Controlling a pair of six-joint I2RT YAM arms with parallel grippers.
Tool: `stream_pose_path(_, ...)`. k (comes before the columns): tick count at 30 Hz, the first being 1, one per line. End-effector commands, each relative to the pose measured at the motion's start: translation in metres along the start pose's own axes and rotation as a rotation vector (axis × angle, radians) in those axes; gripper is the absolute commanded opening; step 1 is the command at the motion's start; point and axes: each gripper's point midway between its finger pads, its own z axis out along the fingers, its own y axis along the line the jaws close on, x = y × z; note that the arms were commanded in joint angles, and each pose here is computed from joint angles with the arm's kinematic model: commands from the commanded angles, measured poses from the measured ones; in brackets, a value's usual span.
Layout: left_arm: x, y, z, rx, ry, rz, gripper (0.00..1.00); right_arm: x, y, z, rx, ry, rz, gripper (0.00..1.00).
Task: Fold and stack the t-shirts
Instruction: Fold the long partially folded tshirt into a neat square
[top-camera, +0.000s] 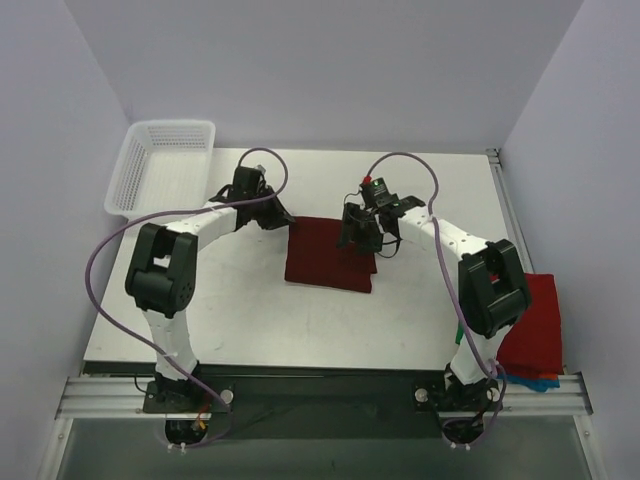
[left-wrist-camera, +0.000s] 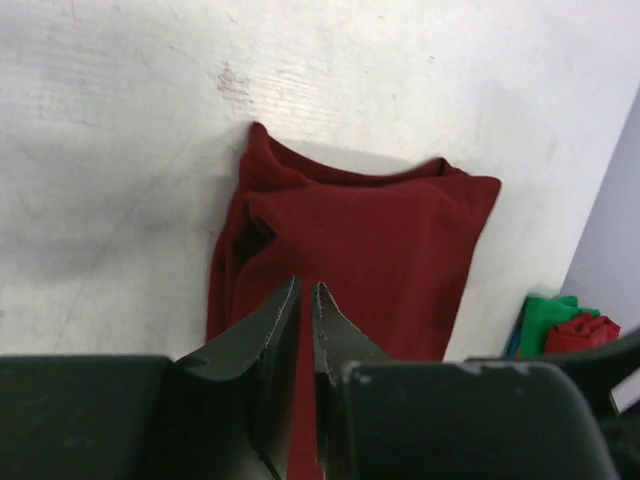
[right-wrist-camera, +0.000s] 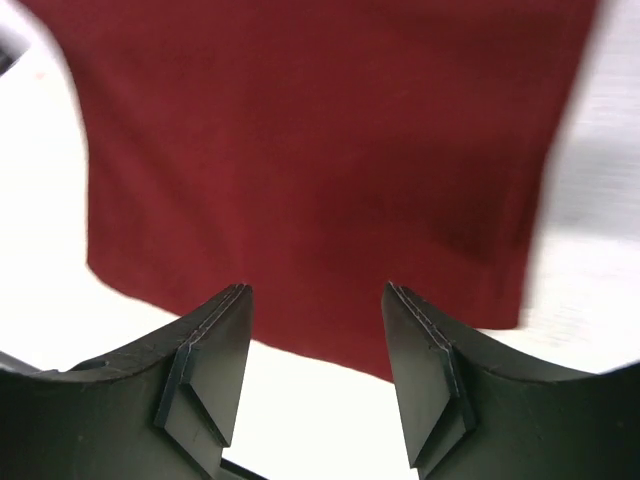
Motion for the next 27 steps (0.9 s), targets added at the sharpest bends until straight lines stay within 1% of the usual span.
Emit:
stream_pose_path(1, -0.020, -0.004, 0.023, 0.016, -0.022, 0.034, 0.20, -0.001, 0.006, 0.002, 0.008, -0.028, -0.015, 0.54)
stream_pose_path(3, -0.023, -0.001, 0.036, 0.018, -0.002, 0.020, 0.20, 0.009, 0.003, 0.016, 0.019, 0.013, -0.015, 0.54)
stream_pose_path(4, -0.024, 0.002, 0.049, 0.021, 0.010, 0.013, 0.20, 0.011, 0.001, 0.021, 0.020, 0.022, -0.012, 0.53)
stream_pose_path(7, -0.022, 0.014, 0.066, -0.018, 0.041, -0.004, 0.20, 0.029, -0.014, 0.037, 0.051, 0.080, -0.008, 0.53)
stream_pose_path(8, -0.021, 0.018, 0.069, -0.026, 0.047, -0.015, 0.20, 0.039, -0.023, 0.043, 0.070, 0.108, -0.002, 0.53)
stream_pose_path(12, -0.019, 0.022, 0.073, -0.035, 0.056, -0.041, 0.22, 0.054, -0.032, 0.048, 0.079, 0.131, 0.006, 0.53)
stream_pose_path(15, -0.025, 0.015, 0.063, -0.019, 0.047, -0.034, 0.26, 0.056, -0.033, 0.049, 0.072, 0.136, 0.010, 0.53)
stream_pose_path(16, -0.030, 0.005, 0.054, 0.000, 0.032, -0.023, 0.29, 0.056, -0.032, 0.048, 0.069, 0.134, 0.009, 0.53)
stream_pose_path(18, -0.037, -0.002, 0.041, 0.008, 0.009, -0.003, 0.37, 0.052, -0.029, 0.045, 0.059, 0.124, 0.013, 0.53)
stream_pose_path(19, -0.047, -0.014, 0.025, 0.026, -0.027, 0.011, 0.40, 0.052, -0.027, 0.044, 0.052, 0.125, 0.013, 0.53)
stream_pose_path(21, -0.045, -0.015, 0.010, 0.016, -0.042, 0.028, 0.46, 0.046, -0.024, 0.039, 0.039, 0.113, 0.015, 0.53)
stream_pose_path(22, -0.047, -0.028, -0.008, 0.028, -0.077, 0.046, 0.46, 0.046, -0.023, 0.038, 0.033, 0.112, 0.019, 0.53)
stream_pose_path(23, -0.044, -0.030, -0.015, 0.029, -0.087, 0.053, 0.46, 0.043, -0.020, 0.034, 0.022, 0.101, 0.019, 0.53)
stream_pose_path(26, -0.012, -0.031, -0.034, 0.002, -0.096, 0.089, 0.45, 0.035, -0.016, 0.025, -0.002, 0.081, 0.030, 0.53)
stream_pose_path(27, -0.005, -0.028, -0.038, -0.013, -0.097, 0.096, 0.42, 0.031, -0.016, 0.022, -0.007, 0.072, 0.039, 0.54)
